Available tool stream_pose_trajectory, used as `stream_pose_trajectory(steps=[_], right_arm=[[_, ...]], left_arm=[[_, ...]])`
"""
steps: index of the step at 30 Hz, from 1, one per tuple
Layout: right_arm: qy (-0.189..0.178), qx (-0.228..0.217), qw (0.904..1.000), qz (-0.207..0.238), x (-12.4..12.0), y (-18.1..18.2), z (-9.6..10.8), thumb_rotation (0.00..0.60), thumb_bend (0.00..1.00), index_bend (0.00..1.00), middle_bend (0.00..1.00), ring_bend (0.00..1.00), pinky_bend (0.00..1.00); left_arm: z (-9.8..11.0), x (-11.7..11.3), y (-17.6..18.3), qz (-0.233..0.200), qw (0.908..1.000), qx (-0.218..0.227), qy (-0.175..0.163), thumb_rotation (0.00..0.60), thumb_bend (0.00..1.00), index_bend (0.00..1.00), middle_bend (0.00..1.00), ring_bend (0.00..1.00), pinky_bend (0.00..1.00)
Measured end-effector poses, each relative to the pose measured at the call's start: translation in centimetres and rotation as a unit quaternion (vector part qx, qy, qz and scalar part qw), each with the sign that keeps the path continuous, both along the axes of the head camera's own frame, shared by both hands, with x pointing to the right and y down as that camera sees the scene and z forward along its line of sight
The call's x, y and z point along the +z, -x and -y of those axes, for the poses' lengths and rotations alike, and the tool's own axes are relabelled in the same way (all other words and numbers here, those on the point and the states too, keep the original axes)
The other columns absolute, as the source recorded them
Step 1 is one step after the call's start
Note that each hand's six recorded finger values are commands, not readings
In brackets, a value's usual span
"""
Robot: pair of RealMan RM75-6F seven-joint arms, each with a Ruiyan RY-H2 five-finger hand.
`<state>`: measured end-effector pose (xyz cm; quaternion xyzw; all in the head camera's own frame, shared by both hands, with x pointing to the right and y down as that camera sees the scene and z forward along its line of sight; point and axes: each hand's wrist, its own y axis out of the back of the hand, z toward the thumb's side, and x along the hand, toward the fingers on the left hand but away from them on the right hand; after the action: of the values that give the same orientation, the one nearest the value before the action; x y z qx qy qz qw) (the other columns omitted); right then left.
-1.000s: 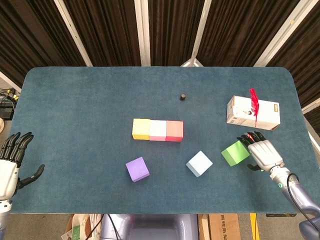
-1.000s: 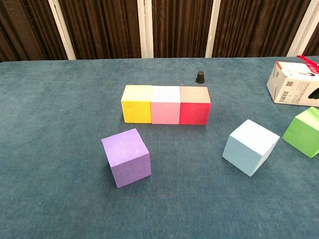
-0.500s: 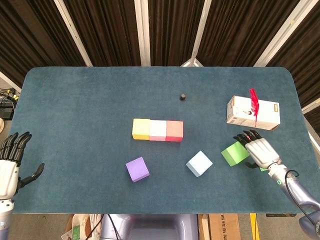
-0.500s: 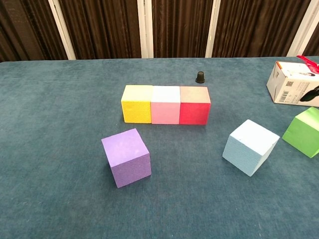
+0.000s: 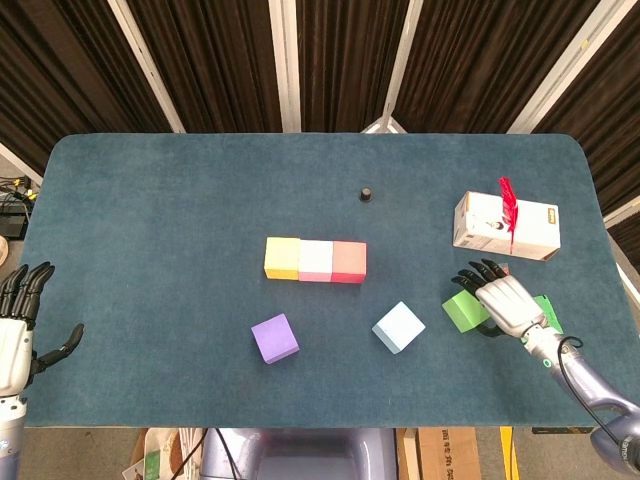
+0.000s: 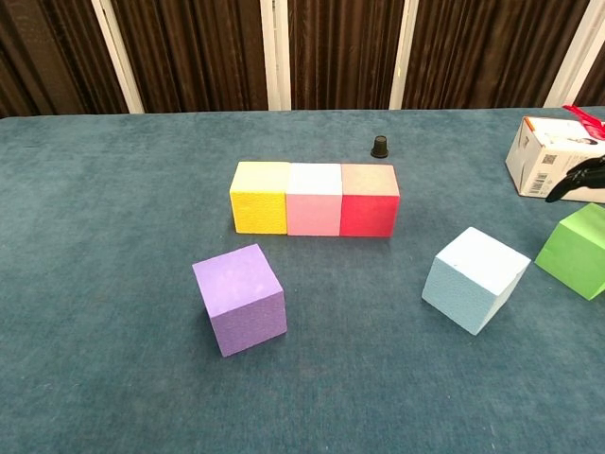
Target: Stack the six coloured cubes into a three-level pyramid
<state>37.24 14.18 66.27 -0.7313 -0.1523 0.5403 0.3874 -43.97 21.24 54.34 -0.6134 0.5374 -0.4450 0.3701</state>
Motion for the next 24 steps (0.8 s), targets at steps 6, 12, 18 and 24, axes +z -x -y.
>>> stream_pose_trajectory(steps=[6, 12, 18, 24], right_arm=[[0.000, 0.001, 1.0000, -0.002, 0.34, 0.04, 0.09, 0.600, 0.24, 0.23, 0.23, 0.06, 0.00], [-0.006, 0.003, 1.0000, -0.002, 0.38, -0.08, 0.26, 0.600, 0.24, 0.26, 0.26, 0.08, 0.00], [-0.008, 0.004, 1.0000, 0.000, 0.35, -0.10, 0.25, 0.600, 0.24, 0.32, 0.33, 0.13, 0.00], [-0.007, 0.008, 0.9999, 0.008, 0.41, 0.13, 0.22, 0.600, 0.24, 0.38, 0.37, 0.16, 0.00]], left_arm=[[0.01, -0.18, 0.06, 0.001, 1.0000, -0.003, -0.006, 0.600, 0.36, 0.10, 0.08, 0.00, 0.00], [0.08, -0.10, 0.08, 0.002, 0.9999, -0.008, -0.007, 0.600, 0.36, 0.10, 0.08, 0.00, 0.00], [0.00, 0.02, -0.06, 0.004, 1.0000, -0.006, -0.006, 0.600, 0.36, 0.10, 0.08, 0.00, 0.00], [-0.03, 0.03, -0.09, 0.004, 0.9999, -0.008, -0.007, 0.600, 0.36, 0.11, 0.08, 0.00, 0.00]])
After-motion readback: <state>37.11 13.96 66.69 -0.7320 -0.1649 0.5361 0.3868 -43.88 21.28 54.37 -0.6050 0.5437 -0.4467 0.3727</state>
